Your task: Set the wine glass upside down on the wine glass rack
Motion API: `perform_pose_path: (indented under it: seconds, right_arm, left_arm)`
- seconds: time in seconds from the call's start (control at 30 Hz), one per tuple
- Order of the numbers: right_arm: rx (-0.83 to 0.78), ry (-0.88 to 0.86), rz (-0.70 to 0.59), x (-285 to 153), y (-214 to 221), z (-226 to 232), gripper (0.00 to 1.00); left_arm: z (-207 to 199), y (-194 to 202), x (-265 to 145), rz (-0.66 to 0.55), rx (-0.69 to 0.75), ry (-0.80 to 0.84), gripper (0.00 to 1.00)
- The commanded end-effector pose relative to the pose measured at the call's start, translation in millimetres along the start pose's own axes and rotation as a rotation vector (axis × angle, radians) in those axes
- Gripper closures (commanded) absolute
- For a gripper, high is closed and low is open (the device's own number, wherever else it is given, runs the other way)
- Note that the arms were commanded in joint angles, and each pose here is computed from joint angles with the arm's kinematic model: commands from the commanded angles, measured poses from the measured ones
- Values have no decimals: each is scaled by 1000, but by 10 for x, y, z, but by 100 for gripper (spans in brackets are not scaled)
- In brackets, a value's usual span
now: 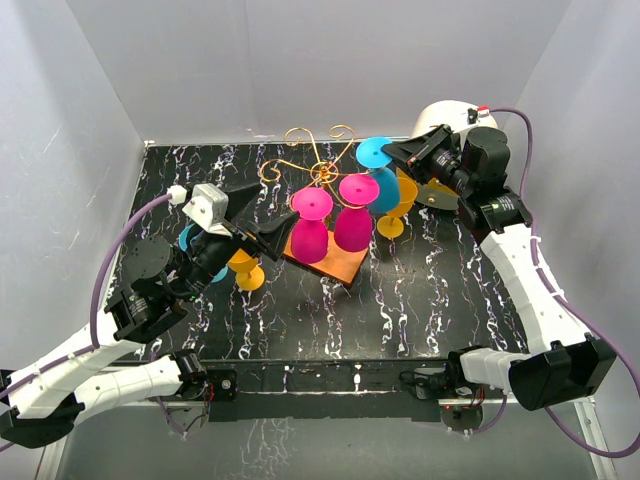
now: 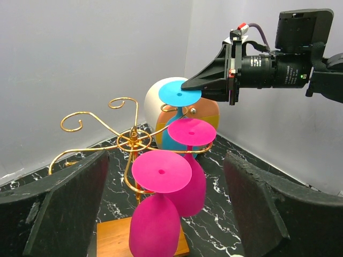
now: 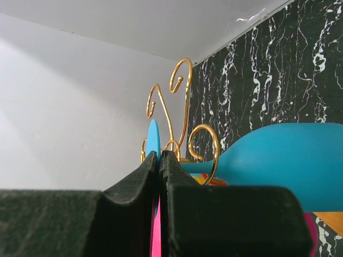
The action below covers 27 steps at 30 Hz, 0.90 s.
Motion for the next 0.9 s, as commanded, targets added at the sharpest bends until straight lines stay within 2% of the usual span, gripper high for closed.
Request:
perform_pose_path:
  seconds: [0.0,0.33,0.77,0.87]
  right_arm:
    - [-64,-87,-74,-5,-116,256,100]
    - [-84,-87,-80,115,-166,244,100]
    - [-143,-105,32,287,-106,241,100]
    - [-166,-111,42,319,-108,261,96]
  left_arm:
    - [33,-70,-33,-28,-10,-12,14]
    - [51,-80,-62,-29,-15,-20,14]
    - [50,-82,-67,-28,-23,-19,13]
    - [48,-85,-68,-28,-23,-18,13]
Point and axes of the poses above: each gripper's point midway between its finger pads, its own x axis out along the fingers, its own z axis along the line the jaws close on, y = z × x, the point moved 6 cm from there along -x, back along the fingers, and after that the axes turned 15 degrees about x, right-handed, at the moved point
